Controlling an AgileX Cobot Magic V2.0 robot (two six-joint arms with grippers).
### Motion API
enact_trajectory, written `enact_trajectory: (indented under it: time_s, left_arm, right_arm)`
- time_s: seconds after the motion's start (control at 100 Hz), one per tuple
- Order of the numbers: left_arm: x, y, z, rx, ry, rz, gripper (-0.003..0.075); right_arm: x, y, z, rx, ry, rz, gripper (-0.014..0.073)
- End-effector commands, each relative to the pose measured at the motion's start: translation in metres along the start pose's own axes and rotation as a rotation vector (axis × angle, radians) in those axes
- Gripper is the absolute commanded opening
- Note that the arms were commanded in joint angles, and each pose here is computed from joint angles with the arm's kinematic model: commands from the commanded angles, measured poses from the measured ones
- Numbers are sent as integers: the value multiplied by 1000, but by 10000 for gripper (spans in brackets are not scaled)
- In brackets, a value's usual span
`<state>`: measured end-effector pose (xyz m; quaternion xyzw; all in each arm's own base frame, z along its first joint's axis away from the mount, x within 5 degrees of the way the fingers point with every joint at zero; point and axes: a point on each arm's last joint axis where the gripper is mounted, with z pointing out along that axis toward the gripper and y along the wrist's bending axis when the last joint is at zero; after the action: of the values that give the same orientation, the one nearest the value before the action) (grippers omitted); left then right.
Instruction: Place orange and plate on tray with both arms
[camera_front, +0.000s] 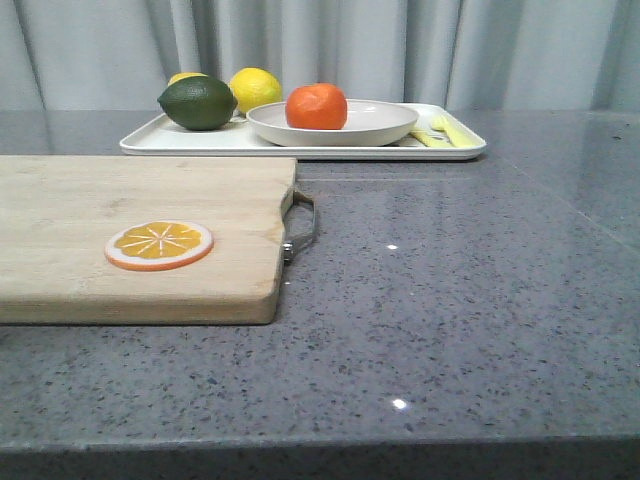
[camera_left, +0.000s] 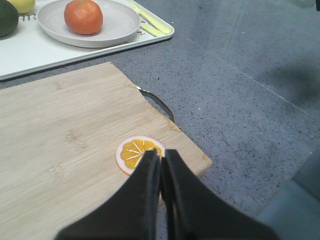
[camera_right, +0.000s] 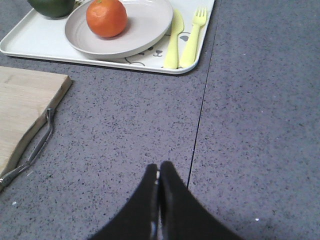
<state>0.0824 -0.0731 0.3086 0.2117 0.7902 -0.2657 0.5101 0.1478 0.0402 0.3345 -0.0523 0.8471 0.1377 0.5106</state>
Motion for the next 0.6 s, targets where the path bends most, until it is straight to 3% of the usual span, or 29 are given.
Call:
enact_trajectory:
  time_s: [0.0, 0.34, 0.59]
  left_arm:
    - [-7, -1, -11, 13, -130, -17, -19]
    - [19, 3, -31, 28, -203, -12, -19]
    - [20, 3, -31, 28, -204, -12, -19]
  right_arm:
    - [0, 0, -15, 1, -156, -13, -71]
    - [52, -6, -41, -4, -246, -18, -71]
    - [62, -6, -47, -9, -262, -21, -71]
